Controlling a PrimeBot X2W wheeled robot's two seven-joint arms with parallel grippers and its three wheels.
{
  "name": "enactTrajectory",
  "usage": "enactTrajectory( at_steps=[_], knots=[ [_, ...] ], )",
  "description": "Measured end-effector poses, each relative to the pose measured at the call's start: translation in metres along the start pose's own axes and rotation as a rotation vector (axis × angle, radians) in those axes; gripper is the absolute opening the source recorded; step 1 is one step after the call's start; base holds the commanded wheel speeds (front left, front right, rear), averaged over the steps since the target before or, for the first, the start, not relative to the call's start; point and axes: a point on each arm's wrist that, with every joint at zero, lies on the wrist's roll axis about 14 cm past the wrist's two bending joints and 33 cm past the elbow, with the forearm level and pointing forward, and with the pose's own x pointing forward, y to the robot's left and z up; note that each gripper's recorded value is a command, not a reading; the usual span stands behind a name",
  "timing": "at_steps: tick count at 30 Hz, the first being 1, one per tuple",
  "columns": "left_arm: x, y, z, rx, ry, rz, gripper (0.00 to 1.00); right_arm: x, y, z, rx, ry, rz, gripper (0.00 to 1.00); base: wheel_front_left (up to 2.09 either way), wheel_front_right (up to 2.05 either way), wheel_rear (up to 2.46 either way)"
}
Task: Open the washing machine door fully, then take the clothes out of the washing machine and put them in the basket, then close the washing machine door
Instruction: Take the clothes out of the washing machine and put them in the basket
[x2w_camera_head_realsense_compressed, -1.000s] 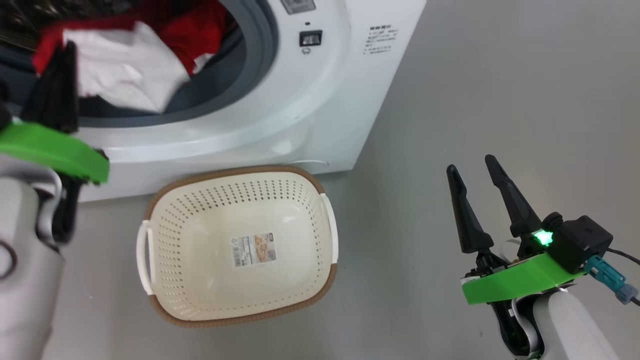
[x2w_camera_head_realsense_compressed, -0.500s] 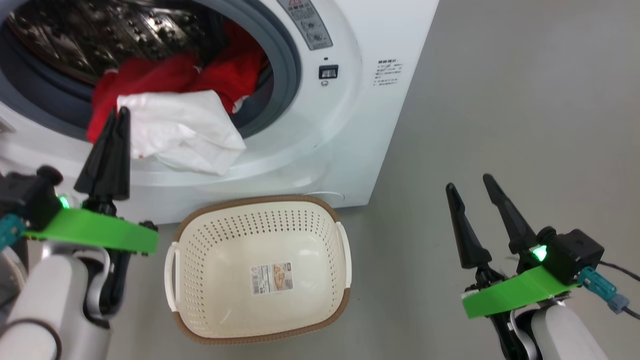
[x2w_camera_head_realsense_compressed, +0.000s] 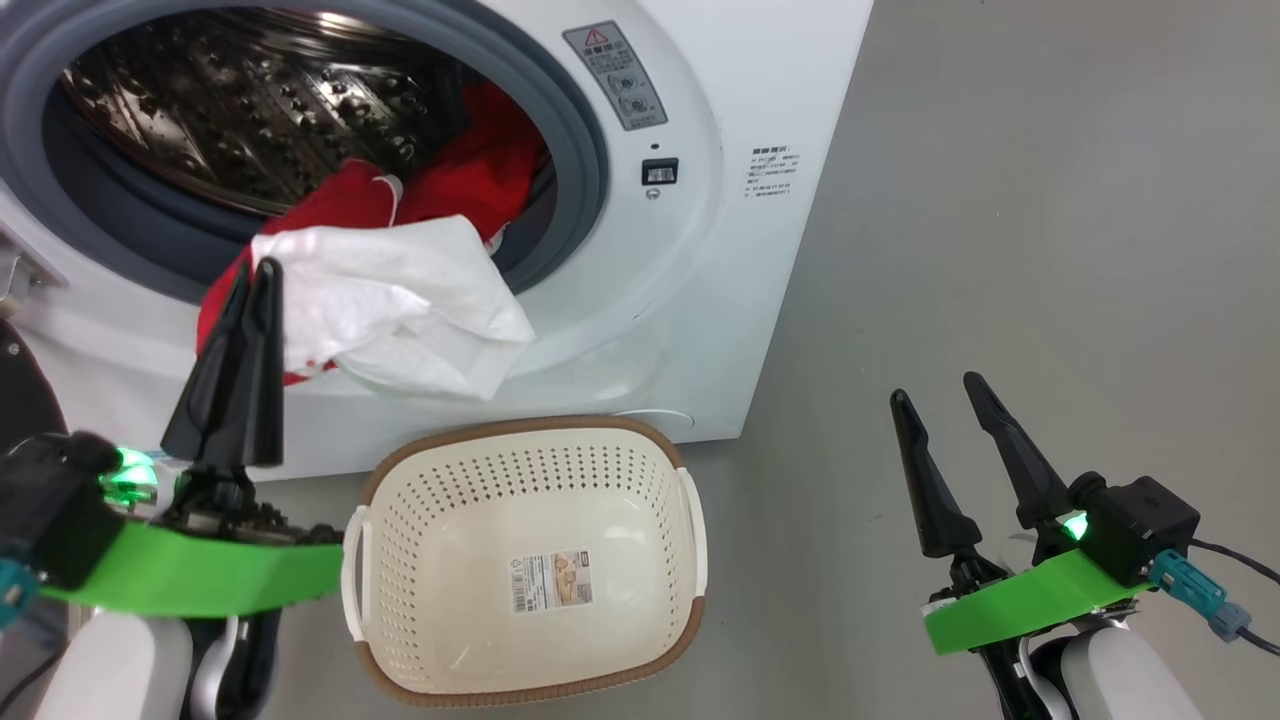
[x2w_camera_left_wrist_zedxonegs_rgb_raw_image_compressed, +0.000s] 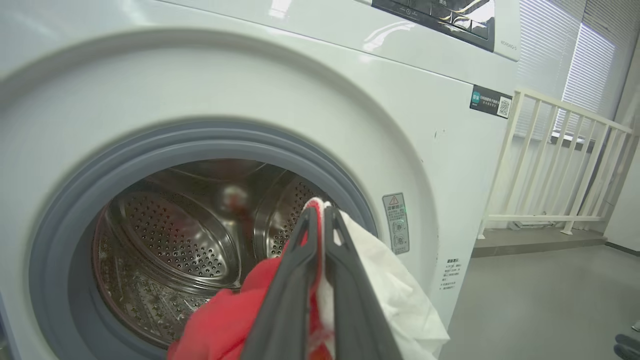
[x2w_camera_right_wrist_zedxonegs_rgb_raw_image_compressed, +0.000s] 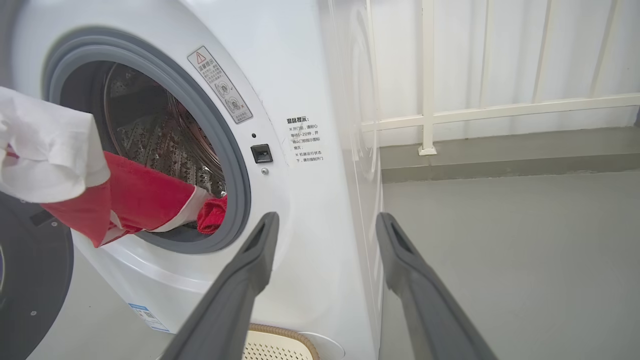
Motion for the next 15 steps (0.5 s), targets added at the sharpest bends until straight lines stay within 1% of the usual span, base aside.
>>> enactTrajectory(
  at_steps=[11,13,15],
  knots=[
    [-0.006,-0.024,0.049,0.014,-0.129,-0.051,0.00,-0.001,0.004,0.002,0.001,-0.006,0.010,1.00,0.00,0.00,0.00],
    [-0.008,-0.025,0.047,0.012,-0.115,-0.055,0.00,0.000,0.004,0.002,0.001,-0.004,0.010,1.00,0.00,0.00,0.00],
    [-0.011,-0.025,0.035,0.007,-0.071,-0.053,0.00,0.000,0.004,0.000,0.002,0.000,0.011,1.00,0.00,0.00,0.00]
  ],
)
